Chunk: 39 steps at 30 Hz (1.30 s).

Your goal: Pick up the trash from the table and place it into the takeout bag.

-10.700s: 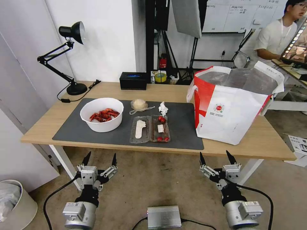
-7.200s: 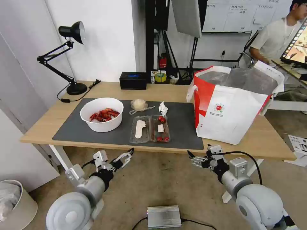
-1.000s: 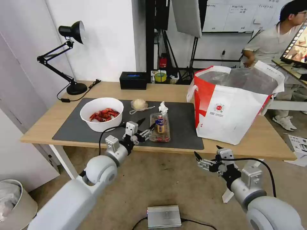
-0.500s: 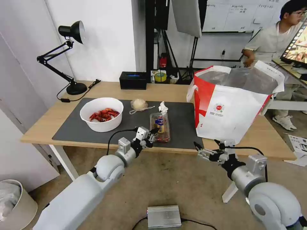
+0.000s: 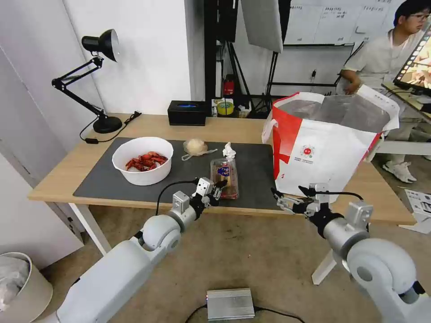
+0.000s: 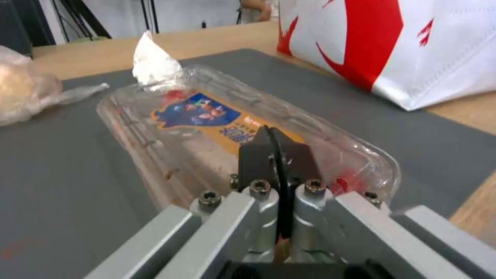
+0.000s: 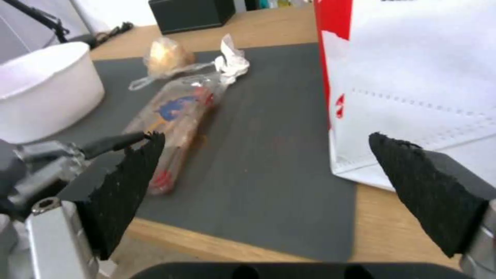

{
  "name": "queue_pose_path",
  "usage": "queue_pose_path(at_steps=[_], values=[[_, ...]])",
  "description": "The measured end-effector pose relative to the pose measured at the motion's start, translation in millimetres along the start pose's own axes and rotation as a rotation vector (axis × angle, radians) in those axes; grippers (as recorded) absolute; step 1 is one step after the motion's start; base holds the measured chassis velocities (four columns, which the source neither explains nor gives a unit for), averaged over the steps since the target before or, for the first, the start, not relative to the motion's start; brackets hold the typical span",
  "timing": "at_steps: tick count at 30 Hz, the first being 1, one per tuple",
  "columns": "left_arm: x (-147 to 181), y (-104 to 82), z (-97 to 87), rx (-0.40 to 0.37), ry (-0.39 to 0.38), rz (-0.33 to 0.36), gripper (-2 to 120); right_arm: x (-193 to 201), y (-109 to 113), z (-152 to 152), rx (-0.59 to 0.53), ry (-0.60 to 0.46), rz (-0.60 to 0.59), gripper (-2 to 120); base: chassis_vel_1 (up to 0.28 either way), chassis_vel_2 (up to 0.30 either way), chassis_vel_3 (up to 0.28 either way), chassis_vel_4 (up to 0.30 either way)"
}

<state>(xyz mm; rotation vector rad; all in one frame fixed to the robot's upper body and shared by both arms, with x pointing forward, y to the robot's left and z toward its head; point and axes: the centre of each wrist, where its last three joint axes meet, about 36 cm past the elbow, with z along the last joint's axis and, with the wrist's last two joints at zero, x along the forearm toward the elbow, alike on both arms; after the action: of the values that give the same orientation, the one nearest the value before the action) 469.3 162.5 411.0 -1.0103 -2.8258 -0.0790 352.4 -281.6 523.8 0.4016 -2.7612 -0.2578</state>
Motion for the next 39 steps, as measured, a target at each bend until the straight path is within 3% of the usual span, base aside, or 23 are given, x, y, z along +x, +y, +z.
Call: queue_pose_path(at_steps=[6, 9, 16, 24, 29, 39], values=[[-1, -2.7, 1.8, -0.002, 0.007, 0.002, 0, -13, -1, -10, -0.131, 0.008, -0.038, 100, 0.000, 0.000, 0.000, 0.000], [-1, -4.3, 2.7, -0.002, 0.009, -0.006, 0, -25, -2, -23, -0.282, 0.016, -0.078, 100, 0.000, 0.000, 0.000, 0.000], [-2, -3.3, 5.1, -0.003, 0.016, -0.021, 0, -55, -2, -42, -0.447, 0.033, -0.109, 100, 0.000, 0.000, 0.000, 0.000], [-2, -3.1, 4.9, -0.004, 0.014, -0.027, 0, -100, 9, -47, -0.528, 0.093, -0.094, 100, 0.000, 0.000, 0.000, 0.000], [-2, -3.6, 4.9, -0.006, 0.011, -0.029, 0, -134, 23, -47, -0.534, 0.204, -0.080, 100, 0.000, 0.000, 0.000, 0.000], [-5, -5.7, 4.4, -0.028, 0.002, -0.024, 0, -168, 34, -56, -0.556, 0.244, -0.078, 100, 0.000, 0.000, 0.000, 0.000]])
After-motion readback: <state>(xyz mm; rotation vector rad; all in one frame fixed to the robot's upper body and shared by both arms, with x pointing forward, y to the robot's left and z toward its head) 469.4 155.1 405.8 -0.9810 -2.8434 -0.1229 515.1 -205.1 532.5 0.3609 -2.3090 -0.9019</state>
